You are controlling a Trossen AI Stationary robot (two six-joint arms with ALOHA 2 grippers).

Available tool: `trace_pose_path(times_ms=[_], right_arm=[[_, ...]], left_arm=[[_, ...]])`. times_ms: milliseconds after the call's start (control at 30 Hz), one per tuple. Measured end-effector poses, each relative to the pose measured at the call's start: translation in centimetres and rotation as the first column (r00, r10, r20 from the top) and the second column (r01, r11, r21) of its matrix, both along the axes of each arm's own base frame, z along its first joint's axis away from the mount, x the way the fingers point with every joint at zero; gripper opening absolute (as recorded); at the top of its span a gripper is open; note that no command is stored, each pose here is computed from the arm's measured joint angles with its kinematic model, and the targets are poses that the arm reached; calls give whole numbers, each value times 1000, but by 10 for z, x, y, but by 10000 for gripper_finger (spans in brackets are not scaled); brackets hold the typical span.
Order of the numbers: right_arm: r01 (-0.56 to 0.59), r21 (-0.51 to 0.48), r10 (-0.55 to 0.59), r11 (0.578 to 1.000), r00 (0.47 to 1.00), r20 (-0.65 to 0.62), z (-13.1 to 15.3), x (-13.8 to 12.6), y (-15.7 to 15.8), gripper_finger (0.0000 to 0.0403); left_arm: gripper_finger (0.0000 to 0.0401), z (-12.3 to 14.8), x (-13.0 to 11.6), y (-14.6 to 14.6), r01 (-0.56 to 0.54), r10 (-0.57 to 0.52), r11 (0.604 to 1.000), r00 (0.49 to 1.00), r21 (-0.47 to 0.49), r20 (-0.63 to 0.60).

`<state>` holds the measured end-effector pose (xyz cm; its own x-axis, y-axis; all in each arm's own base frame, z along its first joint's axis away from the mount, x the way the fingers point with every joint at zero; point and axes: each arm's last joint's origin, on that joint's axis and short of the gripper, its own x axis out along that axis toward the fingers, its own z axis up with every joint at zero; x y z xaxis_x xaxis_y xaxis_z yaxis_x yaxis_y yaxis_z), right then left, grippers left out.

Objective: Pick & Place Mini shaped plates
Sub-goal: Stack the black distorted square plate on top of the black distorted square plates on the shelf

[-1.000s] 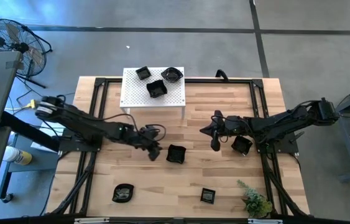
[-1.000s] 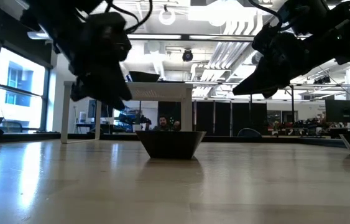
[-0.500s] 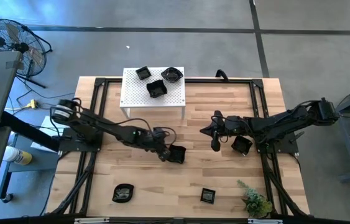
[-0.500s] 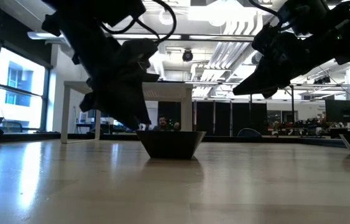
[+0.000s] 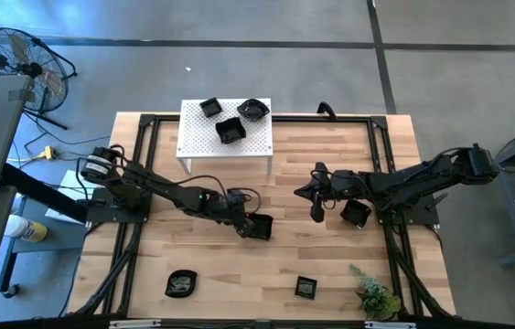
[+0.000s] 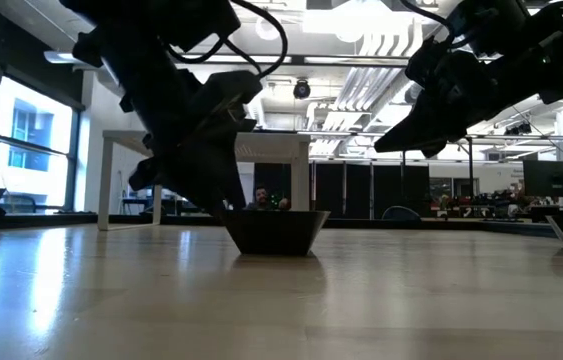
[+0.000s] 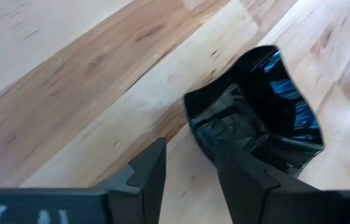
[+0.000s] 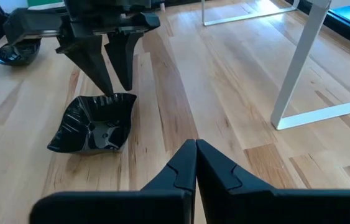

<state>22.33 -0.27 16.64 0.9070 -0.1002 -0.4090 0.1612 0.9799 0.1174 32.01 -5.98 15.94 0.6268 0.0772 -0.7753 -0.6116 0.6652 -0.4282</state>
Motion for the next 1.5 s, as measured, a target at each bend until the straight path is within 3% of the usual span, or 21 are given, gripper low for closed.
trace_pose_path(times_ms=[300,667,867,1233,1367,1500], right_arm=[[0,0,0,1000,1000,0,0,0,0,2],[0,0,0,1000,1000,0,0,0,0,3],[0,0,0,1000,1000,0,0,0,0,4],[0,0,0,1000,1000,0,0,0,0,3],[0,0,0,1000,1000,0,0,0,0,6],[1,0,-1,1000,1000,0,0,0,0,6]], left_arm=[[64,0,0,0,10,-10,1000,1000,2,-5],[4,0,0,1,27,-27,999,1000,18,-10],[17,-1,1,7,38,-39,999,999,-26,-17],[107,-1,0,5,132,-133,991,991,-38,-27],[98,-1,0,5,130,-131,991,991,-41,-34],[45,-2,-1,6,126,-128,992,991,-26,-47]])
